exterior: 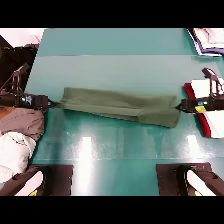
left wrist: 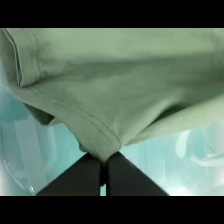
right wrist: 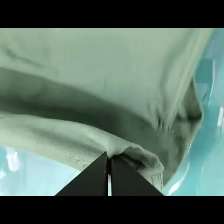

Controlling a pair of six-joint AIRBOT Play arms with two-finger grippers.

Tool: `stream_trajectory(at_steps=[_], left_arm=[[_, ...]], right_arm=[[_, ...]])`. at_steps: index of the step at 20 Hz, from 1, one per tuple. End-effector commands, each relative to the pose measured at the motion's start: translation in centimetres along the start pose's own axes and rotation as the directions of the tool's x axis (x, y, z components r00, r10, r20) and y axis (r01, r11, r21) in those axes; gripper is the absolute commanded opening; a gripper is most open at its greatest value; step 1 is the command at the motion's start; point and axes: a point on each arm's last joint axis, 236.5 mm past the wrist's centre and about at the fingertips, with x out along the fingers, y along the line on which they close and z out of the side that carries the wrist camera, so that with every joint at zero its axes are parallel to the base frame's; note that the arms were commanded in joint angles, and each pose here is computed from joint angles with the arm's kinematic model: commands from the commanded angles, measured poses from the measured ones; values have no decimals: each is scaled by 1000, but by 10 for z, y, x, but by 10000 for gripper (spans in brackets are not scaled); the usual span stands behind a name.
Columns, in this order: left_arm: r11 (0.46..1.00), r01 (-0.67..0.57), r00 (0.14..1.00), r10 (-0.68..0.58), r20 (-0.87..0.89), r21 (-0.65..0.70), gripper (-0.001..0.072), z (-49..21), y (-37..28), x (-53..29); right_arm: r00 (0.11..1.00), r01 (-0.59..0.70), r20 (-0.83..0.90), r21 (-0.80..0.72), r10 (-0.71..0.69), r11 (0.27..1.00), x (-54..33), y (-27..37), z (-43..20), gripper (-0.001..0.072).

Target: Fold the shirts.

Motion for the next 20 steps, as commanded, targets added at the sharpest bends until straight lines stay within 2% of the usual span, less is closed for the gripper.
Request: stream_trajectory(at_steps=[1, 4, 9, 14, 17, 18, 19, 20], left_arm=[[1000, -16, 998, 16, 67, 0, 24, 17, 3, -3], [1000, -21, 997, 22, 70, -13, 24, 18, 5, -2], [992, 10, 999, -4, 54, -128, 24, 28, 19, 28], [977, -8, 993, 33, 113, -215, 25, 53, 51, 63], [966, 36, 988, 3, 151, -255, 27, 77, 54, 75], [961, 48, 984, 1, 179, -271, 144, 89, 57, 78], [956, 60, 978, 2, 211, -286, 501, 100, 59, 79], [950, 79, 970, -3, 244, -304, 650, 112, 60, 80]], right_arm=[[998, -18, -53, -27, 16, 999, 25, 10, 20, 19], [998, -24, -60, -48, 21, 999, 31, 17, 27, 19], [999, -18, -45, -41, 16, 999, 30, 14, 32, 19], [997, 7, 71, 1, -7, 1000, 25, -3, 60, 19], [990, 16, 141, 31, -21, 999, 21, -13, 76, 21], [987, 20, 161, 32, -25, 999, 20, -14, 81, 27], [983, 7, 181, 42, -14, 999, 22, -13, 87, 162], [979, -23, 202, 64, 10, 998, 27, -10, 95, 415]])
